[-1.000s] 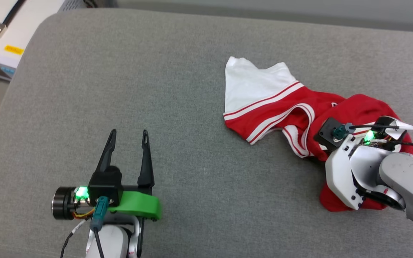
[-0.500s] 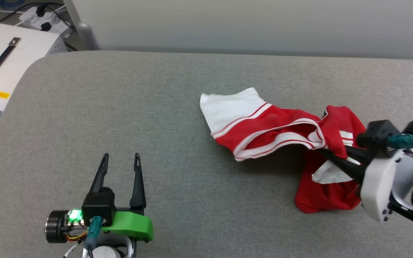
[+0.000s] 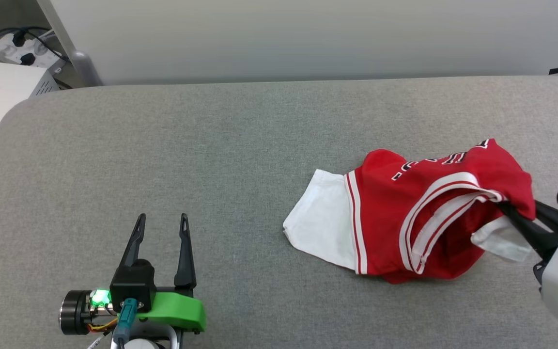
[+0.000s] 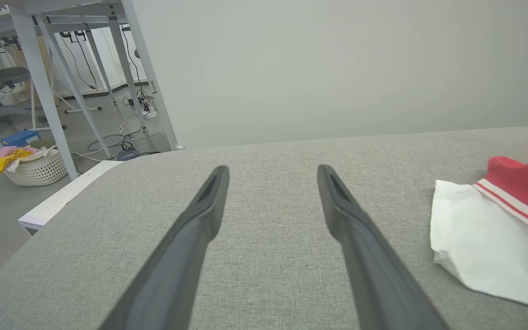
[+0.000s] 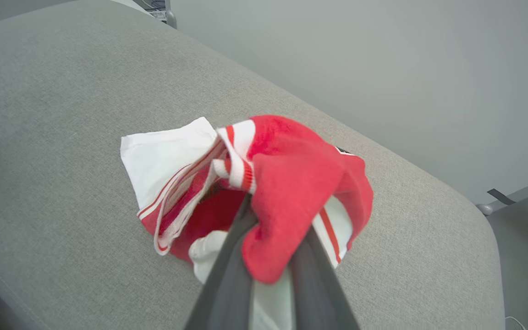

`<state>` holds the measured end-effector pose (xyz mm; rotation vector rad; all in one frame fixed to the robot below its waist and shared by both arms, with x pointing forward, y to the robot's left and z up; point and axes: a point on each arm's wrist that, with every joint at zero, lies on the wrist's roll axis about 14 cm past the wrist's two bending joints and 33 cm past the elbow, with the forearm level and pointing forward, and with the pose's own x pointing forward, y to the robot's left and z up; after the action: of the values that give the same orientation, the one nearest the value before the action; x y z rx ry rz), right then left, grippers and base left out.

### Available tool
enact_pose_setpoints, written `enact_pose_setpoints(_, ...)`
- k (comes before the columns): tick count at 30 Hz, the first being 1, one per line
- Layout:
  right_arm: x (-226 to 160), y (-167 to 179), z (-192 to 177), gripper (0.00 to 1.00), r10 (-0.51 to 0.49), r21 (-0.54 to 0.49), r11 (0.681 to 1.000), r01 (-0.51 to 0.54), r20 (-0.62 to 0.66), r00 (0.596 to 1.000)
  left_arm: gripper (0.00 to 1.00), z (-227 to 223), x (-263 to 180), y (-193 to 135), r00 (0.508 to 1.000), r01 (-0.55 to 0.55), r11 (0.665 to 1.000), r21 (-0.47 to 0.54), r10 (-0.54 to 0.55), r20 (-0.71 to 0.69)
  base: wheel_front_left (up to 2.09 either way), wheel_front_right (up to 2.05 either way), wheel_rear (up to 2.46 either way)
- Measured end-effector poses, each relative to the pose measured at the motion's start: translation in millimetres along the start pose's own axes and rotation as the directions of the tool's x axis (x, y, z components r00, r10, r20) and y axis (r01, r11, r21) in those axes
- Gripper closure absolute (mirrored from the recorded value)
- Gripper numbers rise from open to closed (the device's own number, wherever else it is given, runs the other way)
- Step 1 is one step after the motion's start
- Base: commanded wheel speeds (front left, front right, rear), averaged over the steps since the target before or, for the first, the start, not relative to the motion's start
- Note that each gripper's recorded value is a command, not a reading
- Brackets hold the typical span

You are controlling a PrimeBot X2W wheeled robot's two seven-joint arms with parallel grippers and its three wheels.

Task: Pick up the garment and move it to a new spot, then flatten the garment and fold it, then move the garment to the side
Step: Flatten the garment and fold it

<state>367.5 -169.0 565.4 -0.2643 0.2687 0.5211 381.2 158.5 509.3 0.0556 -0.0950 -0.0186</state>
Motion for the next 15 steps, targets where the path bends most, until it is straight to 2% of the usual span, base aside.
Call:
enact_pose_setpoints(7,6.4,-35.7,-22.3,1.00,-0.099,0.040,0.994,0.102,-0.078,0.992,0.00,-6.5,9.6,-5.4,1.000,0.018,1.000,0.002,-0.018,-0.013,0.00,0.00,0.00)
enact_pose_setpoints(11,15.2,-56.4,-62.9,1.00,-0.130,0.097,0.984,0.152,-0.199,0.971,0.00,-12.3,17.7,-4.1,1.000,0.015,1.000,0.004,-0.015,-0.024,0.00,0.00,0.00)
enact_pose_setpoints(15,21.2,-83.0,-110.6,1.00,-0.175,0.147,0.962,0.231,-0.323,0.930,0.00,-22.0,22.6,-3.3,0.999,0.011,1.000,0.004,-0.011,-0.047,0.00,0.00,0.00)
